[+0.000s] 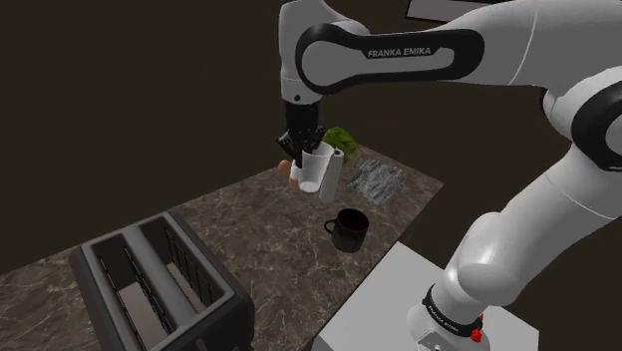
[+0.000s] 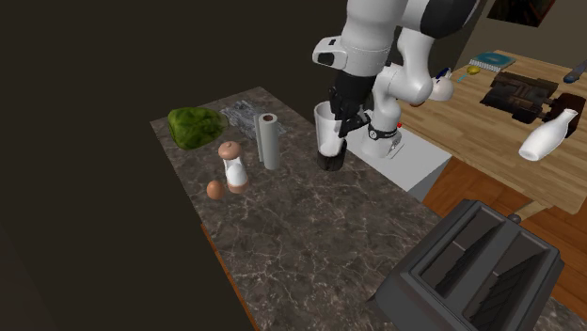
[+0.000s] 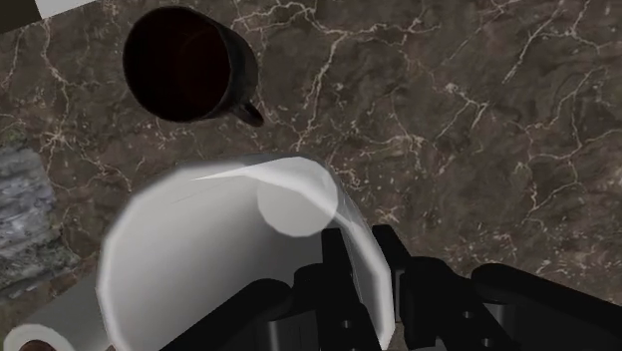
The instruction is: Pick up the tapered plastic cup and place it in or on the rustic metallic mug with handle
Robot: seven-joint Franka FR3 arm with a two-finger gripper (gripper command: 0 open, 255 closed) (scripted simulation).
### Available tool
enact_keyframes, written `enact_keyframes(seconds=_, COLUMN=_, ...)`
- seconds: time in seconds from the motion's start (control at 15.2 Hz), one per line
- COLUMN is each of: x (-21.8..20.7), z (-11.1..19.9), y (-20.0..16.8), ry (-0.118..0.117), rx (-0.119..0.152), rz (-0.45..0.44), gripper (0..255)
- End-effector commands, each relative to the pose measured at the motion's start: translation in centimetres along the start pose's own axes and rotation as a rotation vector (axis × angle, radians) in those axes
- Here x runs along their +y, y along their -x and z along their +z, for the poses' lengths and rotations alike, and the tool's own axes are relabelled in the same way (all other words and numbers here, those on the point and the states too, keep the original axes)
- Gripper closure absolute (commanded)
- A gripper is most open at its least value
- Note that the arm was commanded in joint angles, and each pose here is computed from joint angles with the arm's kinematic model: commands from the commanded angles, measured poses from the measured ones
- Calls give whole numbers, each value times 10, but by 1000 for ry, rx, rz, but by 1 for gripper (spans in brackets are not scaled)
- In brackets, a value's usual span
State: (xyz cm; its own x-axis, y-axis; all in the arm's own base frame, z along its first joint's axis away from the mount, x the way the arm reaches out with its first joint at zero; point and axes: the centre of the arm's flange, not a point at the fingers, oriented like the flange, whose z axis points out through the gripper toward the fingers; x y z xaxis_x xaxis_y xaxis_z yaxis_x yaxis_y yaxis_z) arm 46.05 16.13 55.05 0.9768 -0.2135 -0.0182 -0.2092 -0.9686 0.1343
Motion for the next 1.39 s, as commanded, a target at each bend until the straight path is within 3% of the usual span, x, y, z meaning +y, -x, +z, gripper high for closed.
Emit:
enact_keyframes(seconds=0.0, x=20, z=-1, y=19, ry=-1, rx=0, rz=0, gripper=255)
enact_keyframes(seconds=0.53, x=101, z=-1, y=90, ry=-1, rx=0, rz=0, gripper=255)
enact_keyframes(seconds=1.32, x=92, z=62, y=89, ry=-1, rx=0, rz=0, gripper=255)
